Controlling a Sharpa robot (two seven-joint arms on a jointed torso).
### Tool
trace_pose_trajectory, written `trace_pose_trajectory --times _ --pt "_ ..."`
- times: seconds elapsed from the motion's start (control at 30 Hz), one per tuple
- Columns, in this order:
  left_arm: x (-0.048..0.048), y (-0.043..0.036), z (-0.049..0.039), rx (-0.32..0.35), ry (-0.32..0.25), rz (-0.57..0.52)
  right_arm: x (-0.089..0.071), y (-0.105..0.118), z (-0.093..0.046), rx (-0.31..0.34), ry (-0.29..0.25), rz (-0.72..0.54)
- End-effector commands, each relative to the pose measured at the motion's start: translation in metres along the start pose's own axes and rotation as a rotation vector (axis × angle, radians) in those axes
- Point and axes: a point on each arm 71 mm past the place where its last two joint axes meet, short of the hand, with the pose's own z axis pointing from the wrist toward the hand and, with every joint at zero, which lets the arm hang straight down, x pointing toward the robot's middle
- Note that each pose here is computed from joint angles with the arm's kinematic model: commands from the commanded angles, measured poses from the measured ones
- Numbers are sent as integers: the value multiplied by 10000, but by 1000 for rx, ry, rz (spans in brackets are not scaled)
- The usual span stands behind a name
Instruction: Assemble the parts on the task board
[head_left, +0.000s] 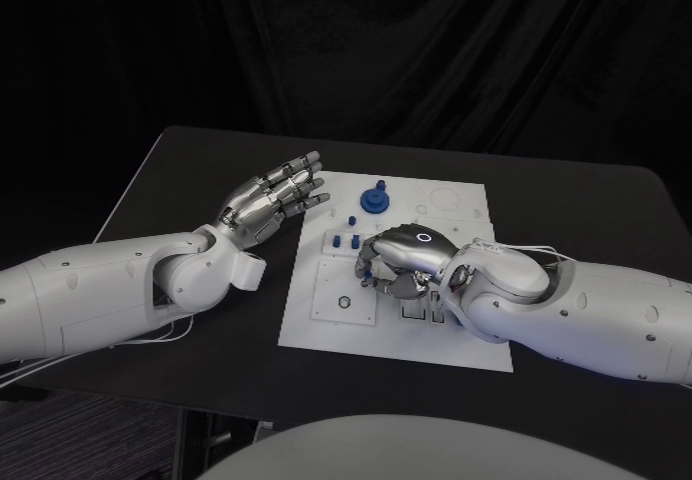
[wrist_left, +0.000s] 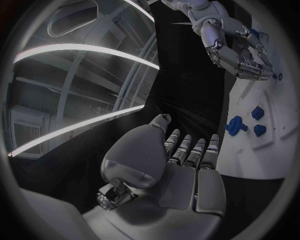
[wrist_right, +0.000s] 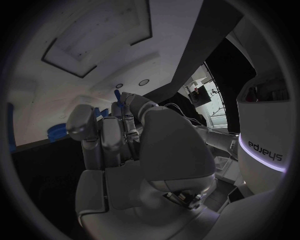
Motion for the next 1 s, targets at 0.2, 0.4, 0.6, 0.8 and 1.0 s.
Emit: trace_pose_trajectory --times 0.2,0.4,0.6,0.8,1.0 --pt "11 -64 -5 110 17 -20 39 12 4 7 -7 1" --pt "11 -55 1 104 20 -21 57 6 3 10 2 2" --pt "5 -50 3 101 20 -22 84 4 -4 12 7 6" --pt "0 -47 4 98 20 -21 100 8 -3 12 12 8" --pt "-6 -40 7 93 19 -20 105 7 -8 13 13 10"
